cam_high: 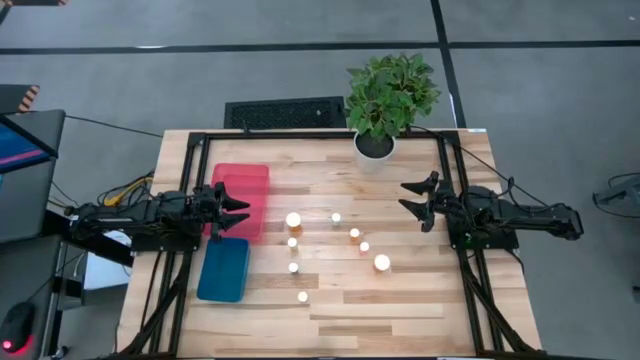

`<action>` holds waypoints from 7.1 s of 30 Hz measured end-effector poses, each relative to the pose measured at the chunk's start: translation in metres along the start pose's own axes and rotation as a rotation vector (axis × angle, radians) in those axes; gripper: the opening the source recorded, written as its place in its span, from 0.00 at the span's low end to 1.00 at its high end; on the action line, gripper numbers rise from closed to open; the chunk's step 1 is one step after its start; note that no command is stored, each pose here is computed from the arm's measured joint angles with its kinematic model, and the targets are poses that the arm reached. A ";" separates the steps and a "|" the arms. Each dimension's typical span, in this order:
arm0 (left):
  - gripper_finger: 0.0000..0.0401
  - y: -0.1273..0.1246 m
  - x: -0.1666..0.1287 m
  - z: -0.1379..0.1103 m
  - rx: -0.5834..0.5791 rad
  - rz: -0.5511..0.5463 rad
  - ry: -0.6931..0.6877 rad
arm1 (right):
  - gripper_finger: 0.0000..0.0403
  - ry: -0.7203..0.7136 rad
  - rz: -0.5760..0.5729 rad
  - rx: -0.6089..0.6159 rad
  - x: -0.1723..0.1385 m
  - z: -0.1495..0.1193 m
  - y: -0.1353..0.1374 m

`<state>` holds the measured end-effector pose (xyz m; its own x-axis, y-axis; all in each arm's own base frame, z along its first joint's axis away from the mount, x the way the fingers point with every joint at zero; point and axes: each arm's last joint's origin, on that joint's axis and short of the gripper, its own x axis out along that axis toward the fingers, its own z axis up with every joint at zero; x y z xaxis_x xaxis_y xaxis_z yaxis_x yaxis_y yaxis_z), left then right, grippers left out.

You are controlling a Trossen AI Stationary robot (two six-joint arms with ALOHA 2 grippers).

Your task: Pick and place medicine bottles into bin by pill shape (circle, oval)

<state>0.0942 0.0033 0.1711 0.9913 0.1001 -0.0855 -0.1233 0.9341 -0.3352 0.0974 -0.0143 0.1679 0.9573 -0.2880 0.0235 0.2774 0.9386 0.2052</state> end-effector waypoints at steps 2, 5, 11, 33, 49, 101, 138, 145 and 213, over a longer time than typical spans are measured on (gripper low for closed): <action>0.41 0.000 0.000 0.000 -0.001 0.000 0.000 | 0.69 0.000 0.000 0.000 0.000 0.000 0.000; 0.41 0.000 0.000 0.001 -0.003 -0.002 -0.015 | 0.69 0.000 0.000 0.000 0.000 0.000 0.000; 0.41 -0.001 0.000 0.007 -0.133 0.008 -0.091 | 0.69 0.000 0.000 0.000 0.000 0.000 0.000; 0.41 0.004 -0.001 0.009 -0.581 0.139 -0.204 | 0.69 -0.053 -0.022 0.573 0.000 0.004 -0.001; 0.42 0.004 -0.001 0.012 -0.606 0.155 -0.243 | 0.69 -0.048 -0.053 0.625 0.000 0.002 -0.002; 0.70 -0.034 0.212 0.072 0.291 0.309 0.857 | 0.69 -0.107 -0.024 0.645 -0.002 0.015 0.000; 0.84 -0.020 0.214 0.046 0.344 0.247 1.068 | 0.69 -0.071 -0.040 0.637 -0.001 0.011 -0.001; 0.84 -0.020 0.214 0.046 0.370 0.234 1.069 | 0.69 -0.062 -0.045 0.635 -0.001 0.010 -0.001; 0.56 -0.015 0.218 0.149 0.188 0.433 0.919 | 0.69 -0.027 -0.066 0.629 -0.001 0.007 -0.002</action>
<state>0.3188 0.0625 0.2975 0.4358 0.2140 -0.8742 -0.3742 0.9265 0.0402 0.0950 -0.0170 0.1740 0.9352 -0.3538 0.0139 0.2273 0.6300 0.7426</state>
